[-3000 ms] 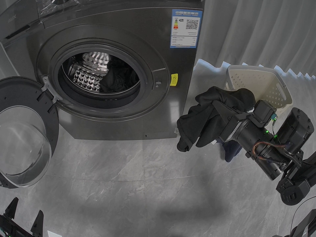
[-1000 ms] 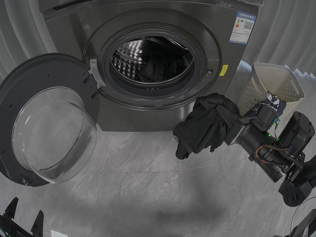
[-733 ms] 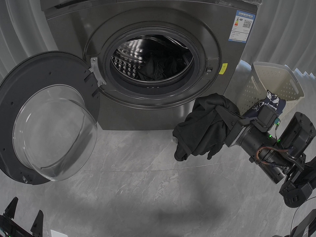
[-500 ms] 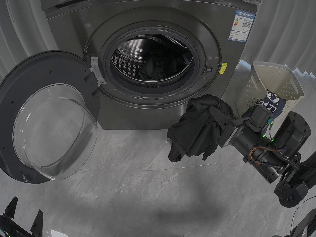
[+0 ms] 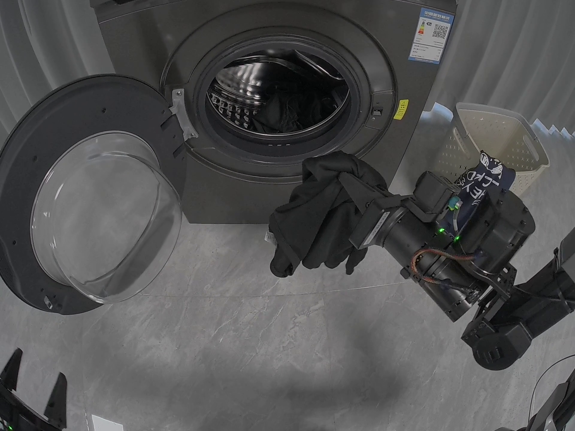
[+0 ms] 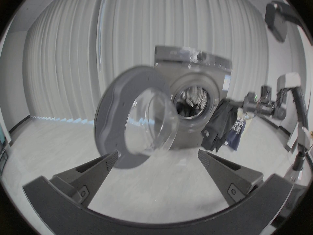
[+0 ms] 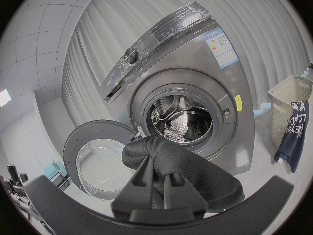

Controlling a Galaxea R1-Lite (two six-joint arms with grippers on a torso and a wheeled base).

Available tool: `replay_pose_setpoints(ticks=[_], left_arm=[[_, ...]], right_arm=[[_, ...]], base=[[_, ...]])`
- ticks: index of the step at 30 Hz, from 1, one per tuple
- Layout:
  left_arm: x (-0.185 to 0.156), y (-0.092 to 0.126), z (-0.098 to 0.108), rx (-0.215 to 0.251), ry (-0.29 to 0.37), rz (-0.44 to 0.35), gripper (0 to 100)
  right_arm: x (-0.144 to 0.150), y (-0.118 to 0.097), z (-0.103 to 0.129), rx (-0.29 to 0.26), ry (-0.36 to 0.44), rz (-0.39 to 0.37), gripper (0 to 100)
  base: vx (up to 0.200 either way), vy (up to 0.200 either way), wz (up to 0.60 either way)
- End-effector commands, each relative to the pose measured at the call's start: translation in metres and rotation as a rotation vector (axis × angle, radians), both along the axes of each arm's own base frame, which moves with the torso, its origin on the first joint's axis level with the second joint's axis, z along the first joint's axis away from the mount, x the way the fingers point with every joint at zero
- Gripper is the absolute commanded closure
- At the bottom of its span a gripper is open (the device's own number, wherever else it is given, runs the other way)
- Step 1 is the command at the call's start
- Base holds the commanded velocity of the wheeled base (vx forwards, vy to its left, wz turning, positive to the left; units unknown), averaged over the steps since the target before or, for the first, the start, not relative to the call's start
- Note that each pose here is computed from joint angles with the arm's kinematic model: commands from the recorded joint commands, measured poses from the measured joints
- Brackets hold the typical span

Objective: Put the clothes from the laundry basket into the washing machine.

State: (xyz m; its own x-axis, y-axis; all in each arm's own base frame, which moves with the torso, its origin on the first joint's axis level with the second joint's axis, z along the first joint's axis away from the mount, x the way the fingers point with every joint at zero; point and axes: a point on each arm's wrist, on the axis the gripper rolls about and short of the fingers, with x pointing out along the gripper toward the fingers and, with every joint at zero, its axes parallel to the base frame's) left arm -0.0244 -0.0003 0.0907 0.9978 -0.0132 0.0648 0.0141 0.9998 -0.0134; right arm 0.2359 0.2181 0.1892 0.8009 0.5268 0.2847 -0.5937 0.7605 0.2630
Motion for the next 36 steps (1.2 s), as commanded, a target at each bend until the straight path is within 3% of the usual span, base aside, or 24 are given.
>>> replay_pose_setpoints(ticks=[1, 3, 6, 10, 19, 20, 22, 27, 28, 30, 32, 35, 36], left_arm=[[-0.010, -0.001, 0.057, -0.024, -0.127, -0.161, 0], [0.000, -0.004, 0.049, -0.012, -0.010, -0.244, 0], [0.003, -0.006, 0.036, -0.027, 0.033, -0.348, 0], [-0.006, -0.006, 0.027, -0.023, -0.019, -0.335, 0], [-0.004, -0.006, 0.002, -0.007, -0.011, -0.273, 0], [-0.001, -0.004, -0.004, 0.004, 0.003, -0.171, 0], [0.000, -0.003, -0.006, 0.008, 0.008, -0.146, 0], [0.000, -0.004, 0.034, -0.007, -0.032, -0.232, 0], [0.011, -0.005, 0.068, -0.054, -0.032, -0.294, 0], [0.033, -0.007, 0.095, -0.077, -0.010, -0.360, 0], [0.061, -0.010, 0.105, -0.073, 0.041, -0.424, 0], [0.106, -0.018, 0.102, -0.031, 0.126, -0.499, 0], [0.106, -0.018, 0.102, -0.031, 0.126, -0.499, 0]], right_arm=[[0.008, 0.021, 0.003, 0.028, -0.023, 0.032, 100], [0.009, 0.024, 0.007, 0.040, -0.035, 0.036, 100], [0.011, 0.026, 0.002, 0.033, -0.025, 0.035, 100], [0.011, 0.023, 0.002, 0.035, -0.024, 0.029, 100], [0.011, 0.022, 0.000, 0.037, -0.022, 0.018, 100], [0.012, 0.022, 0.002, 0.042, -0.026, 0.015, 100], [0.013, 0.022, 0.002, 0.040, -0.027, 0.013, 100], [0.015, 0.024, 0.004, 0.042, -0.031, 0.016, 100], [0.018, 0.027, 0.005, 0.047, -0.037, 0.016, 100], [0.023, 0.031, 0.006, 0.056, -0.047, 0.016, 100], [0.026, 0.035, 0.009, 0.067, -0.060, 0.019, 100], [0.028, 0.036, 0.013, 0.076, -0.071, 0.019, 100], [0.028, 0.036, 0.013, 0.076, -0.071, 0.019, 100]], base=[[0.000, 0.000, 0.00], [0.000, 0.000, 0.00], [0.000, 0.000, 0.00], [0.000, 0.000, 0.00], [0.000, 0.000, 0.00], [0.000, 0.000, 0.00], [0.000, 0.000, 0.00], [0.000, 0.000, 0.00], [0.000, 0.000, 0.00], [0.000, 0.000, 0.00], [0.000, 0.000, 0.00], [0.000, 0.000, 0.00], [0.000, 0.000, 0.00]])
